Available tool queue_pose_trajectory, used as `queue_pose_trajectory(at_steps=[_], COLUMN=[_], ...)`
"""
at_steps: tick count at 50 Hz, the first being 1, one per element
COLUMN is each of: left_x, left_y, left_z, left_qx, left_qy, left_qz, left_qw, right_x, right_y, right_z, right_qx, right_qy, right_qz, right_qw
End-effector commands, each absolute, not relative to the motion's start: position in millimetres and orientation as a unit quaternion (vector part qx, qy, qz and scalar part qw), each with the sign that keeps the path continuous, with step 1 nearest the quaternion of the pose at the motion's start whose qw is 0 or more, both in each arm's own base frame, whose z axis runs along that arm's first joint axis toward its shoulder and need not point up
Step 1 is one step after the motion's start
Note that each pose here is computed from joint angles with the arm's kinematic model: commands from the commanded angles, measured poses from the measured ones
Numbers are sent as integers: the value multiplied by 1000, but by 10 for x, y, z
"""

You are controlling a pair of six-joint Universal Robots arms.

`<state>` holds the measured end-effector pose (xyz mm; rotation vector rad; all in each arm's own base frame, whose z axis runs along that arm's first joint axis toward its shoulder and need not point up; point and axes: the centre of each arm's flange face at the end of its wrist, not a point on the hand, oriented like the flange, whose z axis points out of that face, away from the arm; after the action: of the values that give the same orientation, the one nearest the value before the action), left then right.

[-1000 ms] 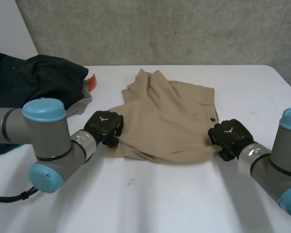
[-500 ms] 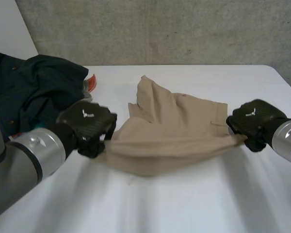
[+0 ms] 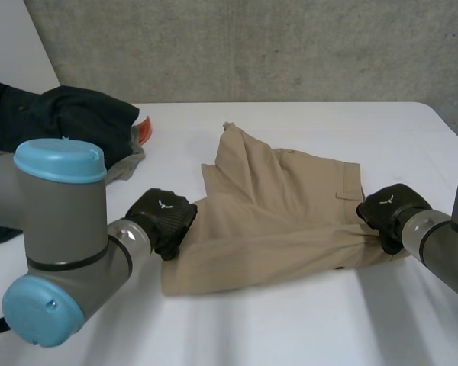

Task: Fold the laundry.

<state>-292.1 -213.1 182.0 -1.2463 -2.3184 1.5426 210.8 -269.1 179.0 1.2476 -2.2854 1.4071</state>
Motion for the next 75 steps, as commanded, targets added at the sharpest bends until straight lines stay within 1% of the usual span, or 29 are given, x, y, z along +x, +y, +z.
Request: queue_pose_trajectory(at_steps=[1, 2, 3, 6, 7, 10, 13, 15, 18, 26, 37, 44, 46, 50, 53, 54, 56, 57, 58, 60, 61, 62, 65, 68, 71, 72, 74, 75], left_x=[-2992, -3002, -3058, -3102, -3111, -3069, -3023, -2979, -2937, -2902, -2833, -2865, -2922, -2992, -2997, -2959, -2885, -2842, -2758, -2670, -2629, -2558, -2458, -2443, -2469, -2526, -2595, -2686], left_y=[-2201, -2217, -2309, -2413, -2377, -2299, -2191, -2138, -2084, -1993, -1877, -1854, -1846, -1805, -1757, -1690, -1581, -1523, -1397, -1266, -1204, -1086, -860, -774, -796, -868, -957, -1079], left_z=[1822, 1812, 1740, 1660, 1565, 1542, 1605, 1715, 1760, 1706, 1737, 1644, 1541, 1491, 1653, 1844, 2021, 2095, 2243, 2367, 2432, 2540, 2596, 2515, 2409, 2289, 2178, 2047], left_qx=[-409, -409, -408, -405, -414, -417, -418, -409, -401, -403, -382, -385, -391, -401, -403, -406, -410, -412, -422, -439, -447, -466, -506, -530, -533, -534, -534, -533], left_qy=[-748, -747, -747, -752, -762, -778, -788, -789, -792, -801, -818, -821, -821, -818, -809, -800, -796, -795, -793, -788, -784, -773, -753, -743, -745, -747, -747, -745], left_qz=[520, 521, 523, 519, 496, 467, 449, 456, 456, 439, 425, 414, 407, 404, 419, 434, 437, 436, 430, 424, 424, 425, 417, 406, 398, 394, 394, 398], left_qw=[48, 48, 47, 46, 46, 45, 47, 53, 56, 58, 73, 79, 82, 81, 87, 88, 88, 87, 86, 80, 77, 69, 59, 54, 53, 51, 47, 42], right_x=[2147, 2163, 2167, 2236, 2263, 2317, 2311, 2308, 2307, 2303, 2283, 2275, 2268, 2242, 2207, 2195, 2167, 2140, 2121, 2065, 2064, 2007, 1913, 1884, 1893, 1898, 1933, 1955], right_y=[-2778, -2840, -2869, -2874, -2857, -2797, -2779, -2768, -2765, -2754, -2730, -2704, -2702, -2677, -2631, -2601, -2528, -2422, -2357, -2163, -2162, -2046, -1915, -1846, -1822, -1827, -1892, -1932], right_z=[1829, 1828, 1811, 1759, 1755, 1739, 1718, 1704, 1700, 1692, 1651, 1630, 1641, 1724, 1892, 1938, 2047, 2156, 2204, 2323, 2324, 2374, 2374, 2312, 2255, 2232, 2137, 2084], right_qx=[421, 418, 418, 425, 428, 436, 437, 438, 438, 438, 438, 439, 437, 432, 427, 428, 431, 441, 451, 486, 487, 510, 538, 553, 557, 558, 561, 563], right_qy=[-760, -757, -758, -756, -754, -751, -753, -755, -755, -756, -758, -761, -760, -758, -750, -747, -743, -738, -735, -724, -723, -718, -718, -718, -719, -719, -717, -715], right_qz=[487, 493, 492, 489, 490, 489, 485, 482, 482, 480, 476, 472, 473, 480, 495, 497, 500, 497, 492, 472, 472, 451, 417, 396, 391, 391, 393, 393], right_qw=[91, 95, 96, 91, 88, 82, 81, 81, 80, 80, 81, 80, 81, 91, 104, 108, 112, 117, 120, 132, 132, 141, 150, 149, 141, 139, 132, 130])
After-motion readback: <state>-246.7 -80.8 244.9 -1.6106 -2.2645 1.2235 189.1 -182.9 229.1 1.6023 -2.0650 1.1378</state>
